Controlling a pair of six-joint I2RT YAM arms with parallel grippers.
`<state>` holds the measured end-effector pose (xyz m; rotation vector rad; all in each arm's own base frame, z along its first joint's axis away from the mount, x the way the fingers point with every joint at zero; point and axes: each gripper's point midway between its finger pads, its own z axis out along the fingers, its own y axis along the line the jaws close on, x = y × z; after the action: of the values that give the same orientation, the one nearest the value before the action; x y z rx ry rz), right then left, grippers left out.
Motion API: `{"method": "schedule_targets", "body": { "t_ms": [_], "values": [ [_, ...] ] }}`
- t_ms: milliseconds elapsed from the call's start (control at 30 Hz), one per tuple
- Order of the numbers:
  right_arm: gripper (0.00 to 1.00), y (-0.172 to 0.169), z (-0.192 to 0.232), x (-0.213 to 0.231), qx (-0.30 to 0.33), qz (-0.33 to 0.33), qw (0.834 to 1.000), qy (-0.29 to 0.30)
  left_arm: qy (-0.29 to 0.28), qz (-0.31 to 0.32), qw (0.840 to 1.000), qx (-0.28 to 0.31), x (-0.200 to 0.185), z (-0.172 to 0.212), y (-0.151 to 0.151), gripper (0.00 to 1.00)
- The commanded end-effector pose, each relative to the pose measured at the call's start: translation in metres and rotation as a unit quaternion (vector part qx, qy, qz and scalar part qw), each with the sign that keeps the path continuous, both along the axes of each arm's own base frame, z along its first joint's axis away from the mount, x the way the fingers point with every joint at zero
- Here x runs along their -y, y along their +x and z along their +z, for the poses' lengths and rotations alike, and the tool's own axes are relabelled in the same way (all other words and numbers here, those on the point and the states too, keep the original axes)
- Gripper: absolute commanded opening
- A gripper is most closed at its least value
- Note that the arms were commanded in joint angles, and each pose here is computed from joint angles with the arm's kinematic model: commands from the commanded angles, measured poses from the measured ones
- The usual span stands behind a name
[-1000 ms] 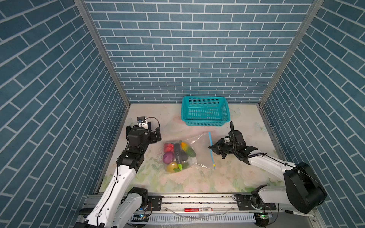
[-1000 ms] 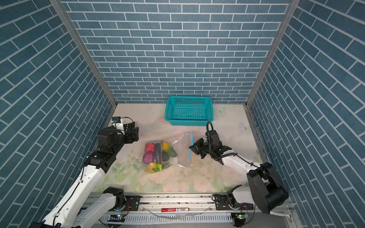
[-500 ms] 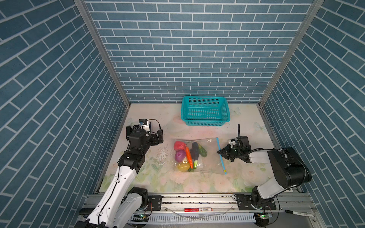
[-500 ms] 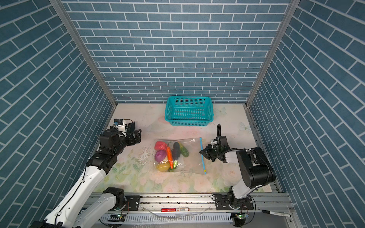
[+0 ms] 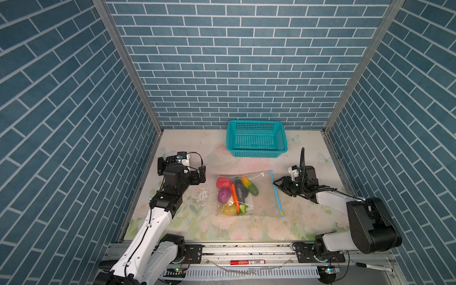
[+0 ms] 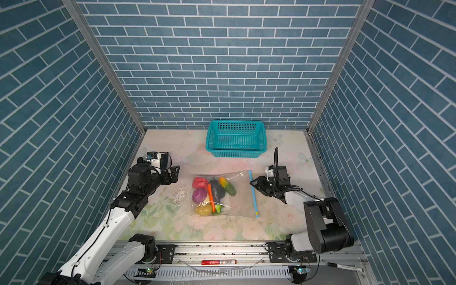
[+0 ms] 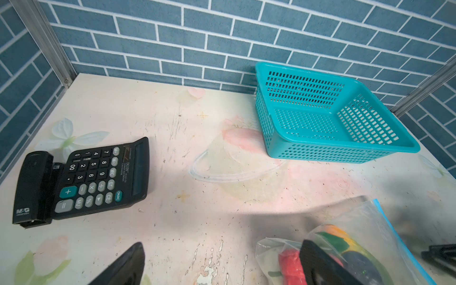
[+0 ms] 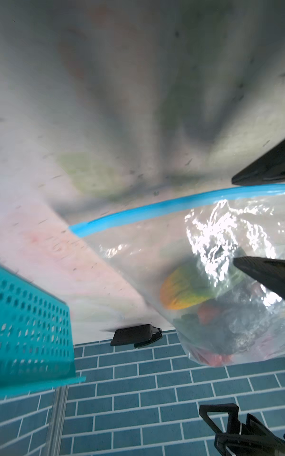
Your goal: Place the food in the zip-top bag and seal the zipper
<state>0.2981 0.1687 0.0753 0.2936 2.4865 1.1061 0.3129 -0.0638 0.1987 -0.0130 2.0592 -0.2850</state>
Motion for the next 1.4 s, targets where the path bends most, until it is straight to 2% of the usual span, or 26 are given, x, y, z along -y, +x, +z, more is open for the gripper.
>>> {"method": "schedule_targets", "body": {
  "t_ms": [0, 133, 267, 333, 367, 400, 467, 567, 700, 833, 1000, 1100, 1267, 1333, 1367],
  "values": [
    [0.48, 0.019, 0.024, 0.02, 0.086, 0.007, 0.992, -0.089, 0.017, 0.024, 0.999, -0.026, -0.01, -0.023, -0.002, 0.99],
    [0.48, 0.034, 0.052, 0.04, 0.178, -0.004, 0.972, -0.154, 0.034, 0.045, 0.998, -0.029, -0.02, -0.035, -0.004, 0.99],
    [0.5, 0.038, 0.076, 0.072, 0.247, -0.041, 0.939, -0.236, 0.074, 0.053, 0.996, -0.015, -0.03, -0.044, -0.008, 0.99],
    [0.52, 0.038, 0.083, 0.09, 0.269, -0.06, 0.919, -0.281, 0.096, 0.057, 0.994, 0.012, -0.035, -0.044, -0.008, 0.98],
    [0.56, 0.038, 0.083, 0.103, 0.275, -0.078, 0.907, -0.31, 0.111, 0.055, 0.992, 0.026, -0.037, -0.045, -0.009, 0.96],
    [0.6, 0.041, 0.086, 0.117, 0.284, -0.107, 0.89, -0.339, 0.122, 0.057, 0.99, 0.038, -0.04, -0.043, -0.01, 0.96],
    [0.62, 0.046, 0.09, 0.132, 0.321, -0.135, 0.86, -0.372, 0.143, 0.06, 0.987, 0.053, -0.046, -0.041, -0.006, 0.94],
    [0.63, 0.049, 0.09, 0.152, 0.331, -0.159, 0.829, -0.42, 0.164, 0.051, 0.985, 0.025, -0.051, -0.059, 0.003, 0.94],
    [0.69, 0.05, 0.087, 0.171, 0.341, -0.196, 0.803, -0.449, 0.158, 0.042, 0.987, 0.012, -0.054, -0.074, 0.017, 0.91],
    [0.77, 0.051, 0.077, 0.173, 0.38, -0.198, 0.777, -0.461, 0.155, 0.037, 0.987, -0.002, -0.057, -0.089, 0.033, 0.88],
    [0.8, 0.062, 0.059, 0.174, 0.384, -0.197, 0.774, -0.463, 0.161, 0.038, 0.986, 0.031, -0.059, -0.089, 0.052, 0.88],
    [0.83, 0.068, 0.052, 0.177, 0.389, -0.204, 0.764, -0.473, 0.163, 0.05, 0.983, 0.072, -0.066, -0.08, 0.063, 0.88],
    [0.86, 0.073, 0.036, 0.187, 0.371, -0.216, 0.777, -0.46, 0.135, 0.061, 0.987, 0.064, -0.074, -0.082, 0.07, 0.86],
    [0.86, 0.074, 0.028, 0.196, 0.357, -0.227, 0.789, -0.444, 0.121, 0.078, 0.986, 0.08, -0.077, -0.08, 0.069, 0.88],
    [0.87, 0.077, 0.026, 0.198, 0.362, -0.231, 0.786, -0.445, 0.115, 0.08, 0.985, 0.104, -0.076, -0.079, 0.068, 0.9]
  ]
}}
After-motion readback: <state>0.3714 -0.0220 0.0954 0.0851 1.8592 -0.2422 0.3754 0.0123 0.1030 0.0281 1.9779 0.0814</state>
